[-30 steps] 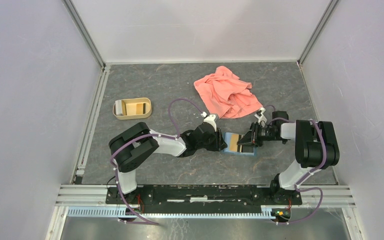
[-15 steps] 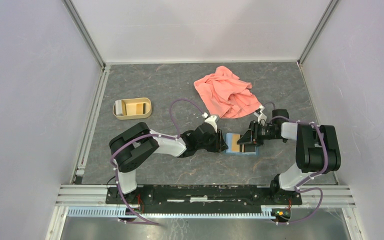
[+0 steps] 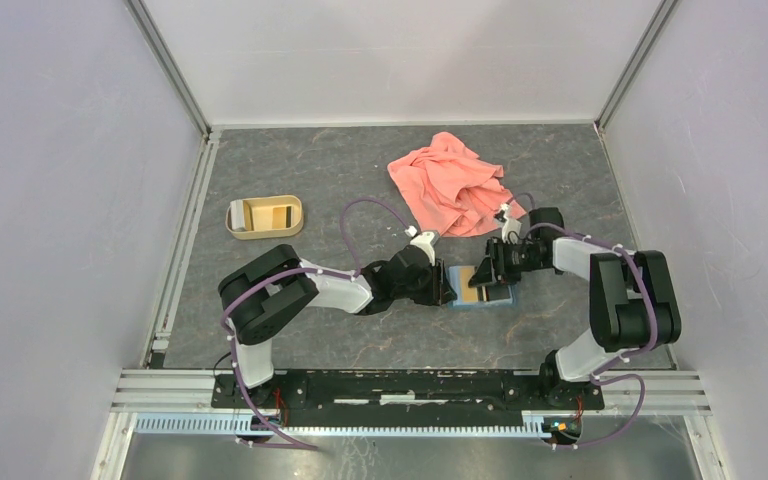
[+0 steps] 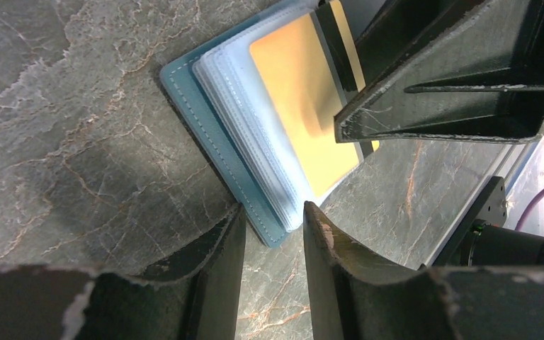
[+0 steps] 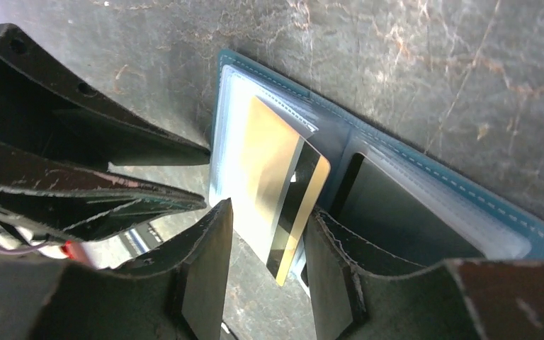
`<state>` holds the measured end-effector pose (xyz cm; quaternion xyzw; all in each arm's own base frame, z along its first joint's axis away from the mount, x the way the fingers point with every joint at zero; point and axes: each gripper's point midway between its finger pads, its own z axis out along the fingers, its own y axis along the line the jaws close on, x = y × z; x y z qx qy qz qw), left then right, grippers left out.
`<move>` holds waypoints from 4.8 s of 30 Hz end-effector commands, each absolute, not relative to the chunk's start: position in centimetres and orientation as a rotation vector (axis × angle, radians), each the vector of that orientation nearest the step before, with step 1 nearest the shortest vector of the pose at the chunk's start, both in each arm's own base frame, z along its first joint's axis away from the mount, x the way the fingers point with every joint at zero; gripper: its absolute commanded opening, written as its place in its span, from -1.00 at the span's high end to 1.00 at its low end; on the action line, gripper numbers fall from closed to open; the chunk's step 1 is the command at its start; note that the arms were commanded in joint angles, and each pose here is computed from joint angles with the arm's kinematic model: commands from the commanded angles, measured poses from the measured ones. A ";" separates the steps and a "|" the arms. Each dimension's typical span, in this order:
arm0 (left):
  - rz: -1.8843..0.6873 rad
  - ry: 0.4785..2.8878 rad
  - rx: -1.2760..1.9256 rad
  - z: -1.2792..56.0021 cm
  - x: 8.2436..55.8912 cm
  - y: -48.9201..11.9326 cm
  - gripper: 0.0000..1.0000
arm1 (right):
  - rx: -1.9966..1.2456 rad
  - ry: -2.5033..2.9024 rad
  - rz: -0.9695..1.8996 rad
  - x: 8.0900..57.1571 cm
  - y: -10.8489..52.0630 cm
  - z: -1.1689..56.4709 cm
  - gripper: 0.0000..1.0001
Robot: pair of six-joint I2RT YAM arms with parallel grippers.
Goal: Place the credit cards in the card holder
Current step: Insert the credit card into the card holder.
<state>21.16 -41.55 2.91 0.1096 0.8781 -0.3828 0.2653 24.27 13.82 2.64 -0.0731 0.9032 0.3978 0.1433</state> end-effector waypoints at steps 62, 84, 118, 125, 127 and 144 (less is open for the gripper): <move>-1.156 2.300 0.228 4.9 20.9 -40.2 0.15 | -1.016 2.166 0.586 29.6 10.9 8.3 -0.30; -1.228 2.377 0.176 2.6 21.2 -42.9 0.41 | -1.226 2.293 0.582 27.0 11.0 2.2 0.97; -1.104 1.962 0.303 13.3 26.6 -38.4 0.23 | -1.043 2.243 0.754 26.2 10.8 4.7 0.54; -1.135 1.809 0.213 15.5 25.3 -36.9 -0.47 | -1.069 2.327 0.765 25.4 10.3 2.8 0.62; -1.192 1.835 0.176 14.5 25.4 -37.0 -0.75 | -1.076 2.344 0.769 25.2 10.4 2.4 0.63; -1.484 2.019 0.092 11.1 23.2 -43.5 -0.11 | -1.092 2.436 0.795 24.4 10.0 0.3 0.67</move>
